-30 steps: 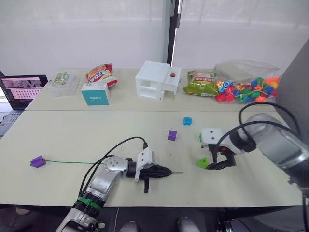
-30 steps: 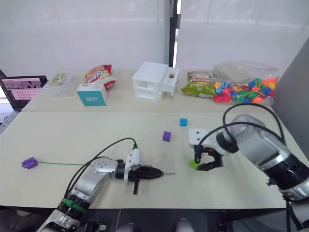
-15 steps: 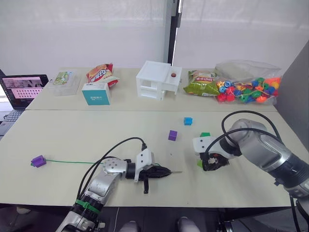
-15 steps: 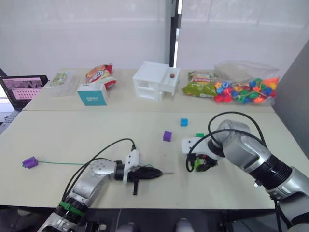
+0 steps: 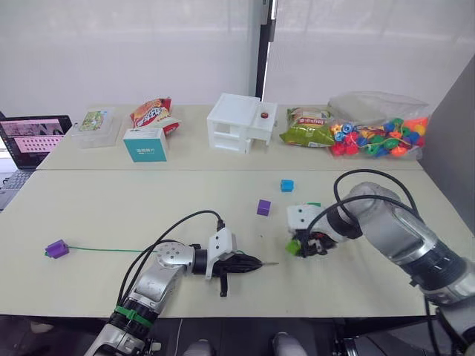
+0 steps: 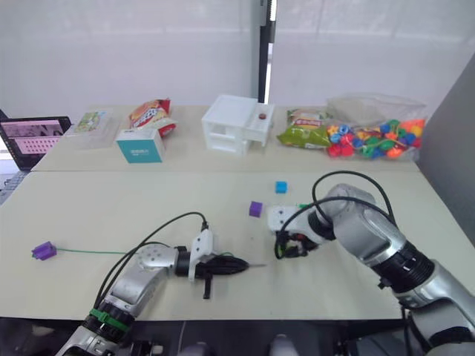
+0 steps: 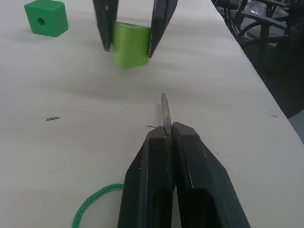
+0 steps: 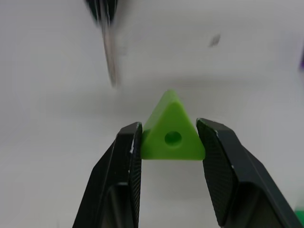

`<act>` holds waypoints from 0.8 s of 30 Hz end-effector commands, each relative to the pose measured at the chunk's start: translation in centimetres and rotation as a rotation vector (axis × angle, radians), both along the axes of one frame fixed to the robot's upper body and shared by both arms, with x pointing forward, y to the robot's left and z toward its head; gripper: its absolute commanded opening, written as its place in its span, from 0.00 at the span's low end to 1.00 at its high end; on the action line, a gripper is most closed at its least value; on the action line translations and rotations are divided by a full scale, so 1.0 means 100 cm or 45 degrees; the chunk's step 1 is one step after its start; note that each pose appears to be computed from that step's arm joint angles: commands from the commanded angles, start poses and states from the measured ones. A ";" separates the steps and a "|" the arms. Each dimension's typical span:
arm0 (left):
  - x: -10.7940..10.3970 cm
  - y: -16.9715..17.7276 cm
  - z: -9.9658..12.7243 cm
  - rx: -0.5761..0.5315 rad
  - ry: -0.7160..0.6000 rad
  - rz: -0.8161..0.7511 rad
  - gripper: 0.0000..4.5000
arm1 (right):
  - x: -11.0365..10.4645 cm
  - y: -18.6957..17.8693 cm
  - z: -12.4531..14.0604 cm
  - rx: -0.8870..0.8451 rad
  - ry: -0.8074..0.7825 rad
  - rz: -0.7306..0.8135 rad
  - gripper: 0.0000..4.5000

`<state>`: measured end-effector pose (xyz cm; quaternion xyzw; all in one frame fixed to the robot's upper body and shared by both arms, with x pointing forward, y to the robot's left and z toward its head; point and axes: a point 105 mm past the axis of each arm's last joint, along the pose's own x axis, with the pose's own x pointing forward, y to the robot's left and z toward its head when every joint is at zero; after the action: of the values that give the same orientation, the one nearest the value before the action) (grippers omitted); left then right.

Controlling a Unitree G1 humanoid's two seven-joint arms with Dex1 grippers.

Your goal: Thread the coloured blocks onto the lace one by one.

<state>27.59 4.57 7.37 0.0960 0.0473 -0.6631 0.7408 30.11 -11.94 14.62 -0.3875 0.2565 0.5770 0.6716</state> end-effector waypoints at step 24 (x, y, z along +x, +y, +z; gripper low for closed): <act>0.002 0.011 0.010 0.032 -0.027 -0.033 0.00 | -0.025 -0.052 -0.074 0.841 -0.082 -0.188 0.28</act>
<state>27.58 5.67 7.24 0.1098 0.0671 -0.6691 0.7319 27.64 -16.49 7.69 -0.1552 0.0567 0.5728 0.8029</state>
